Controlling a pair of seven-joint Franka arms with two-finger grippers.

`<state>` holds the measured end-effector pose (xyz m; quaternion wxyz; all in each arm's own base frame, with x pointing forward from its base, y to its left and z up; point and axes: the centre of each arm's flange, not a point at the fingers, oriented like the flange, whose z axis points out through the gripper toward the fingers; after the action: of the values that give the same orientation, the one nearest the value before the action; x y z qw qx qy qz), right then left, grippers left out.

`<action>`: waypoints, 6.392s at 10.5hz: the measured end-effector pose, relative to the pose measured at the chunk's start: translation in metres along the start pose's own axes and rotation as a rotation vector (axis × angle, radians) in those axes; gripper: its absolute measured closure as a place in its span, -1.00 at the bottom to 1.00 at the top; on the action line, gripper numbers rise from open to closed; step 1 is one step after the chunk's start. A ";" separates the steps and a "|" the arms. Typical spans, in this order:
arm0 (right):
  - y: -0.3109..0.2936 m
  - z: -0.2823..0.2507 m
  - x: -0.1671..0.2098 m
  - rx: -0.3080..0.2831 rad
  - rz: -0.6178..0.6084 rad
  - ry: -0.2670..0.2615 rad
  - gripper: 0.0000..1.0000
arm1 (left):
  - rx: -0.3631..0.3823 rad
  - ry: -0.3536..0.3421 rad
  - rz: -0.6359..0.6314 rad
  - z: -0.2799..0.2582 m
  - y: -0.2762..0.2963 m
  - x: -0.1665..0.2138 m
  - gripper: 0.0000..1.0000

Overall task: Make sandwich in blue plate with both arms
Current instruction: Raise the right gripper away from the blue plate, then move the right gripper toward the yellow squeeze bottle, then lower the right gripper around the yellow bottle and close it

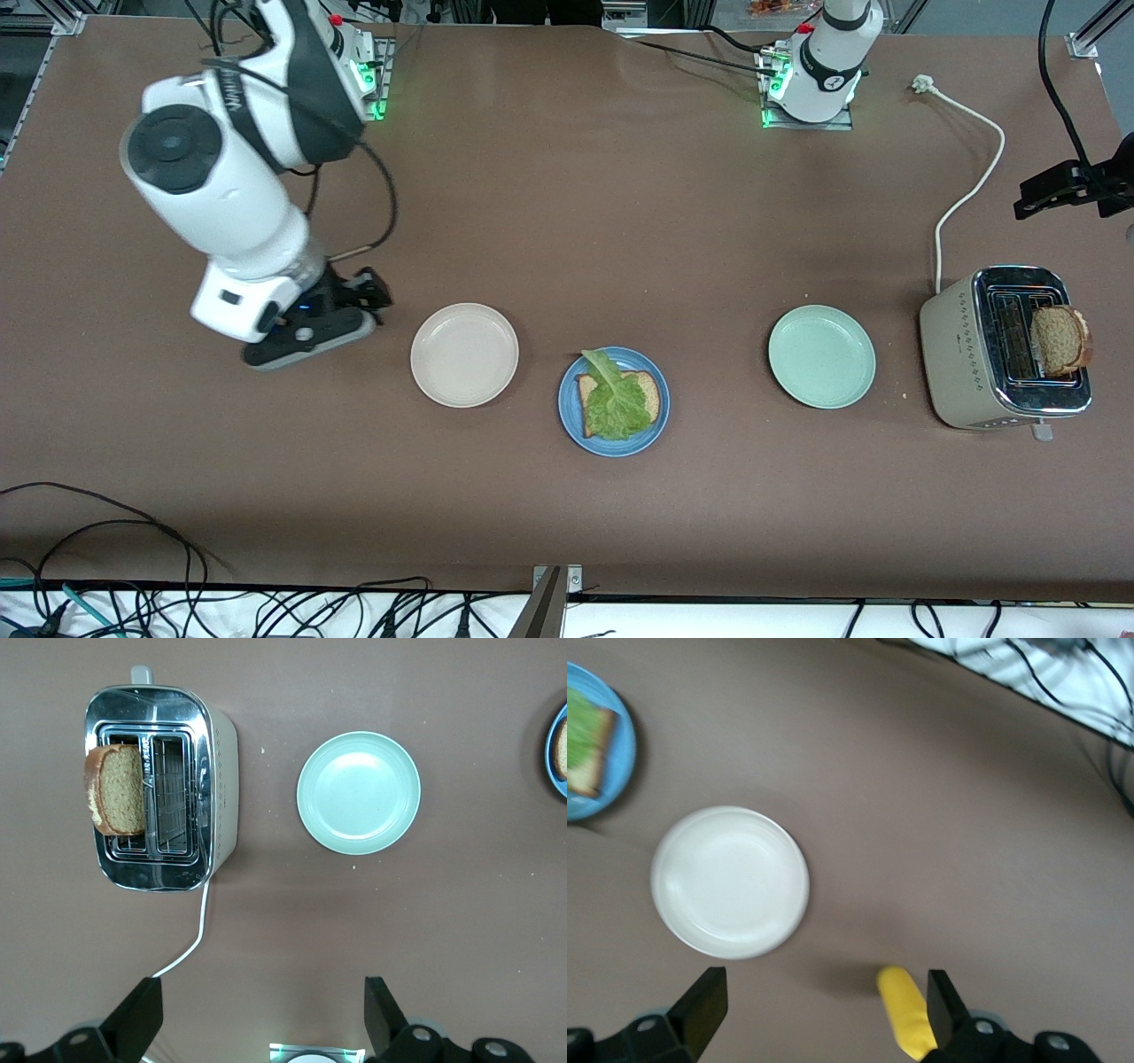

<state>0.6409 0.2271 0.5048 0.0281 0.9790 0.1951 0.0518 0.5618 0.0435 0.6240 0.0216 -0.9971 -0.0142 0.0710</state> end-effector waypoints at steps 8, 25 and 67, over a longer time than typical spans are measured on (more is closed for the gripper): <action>0.178 0.082 -0.137 -0.051 -0.089 0.020 -1.00 | 0.000 0.001 0.005 0.000 0.003 0.000 -1.00; 0.182 0.178 -0.255 0.281 -0.305 0.497 -1.00 | -0.001 0.001 0.003 0.000 0.002 0.000 -1.00; 0.197 0.364 -0.249 0.699 -0.527 0.891 -0.91 | -0.001 0.001 0.007 0.000 0.004 0.000 -1.00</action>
<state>0.5280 -0.0635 0.1354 -0.3662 0.7336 0.4284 0.3797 0.5621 0.0395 0.6241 0.0210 -0.9972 -0.0106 0.0708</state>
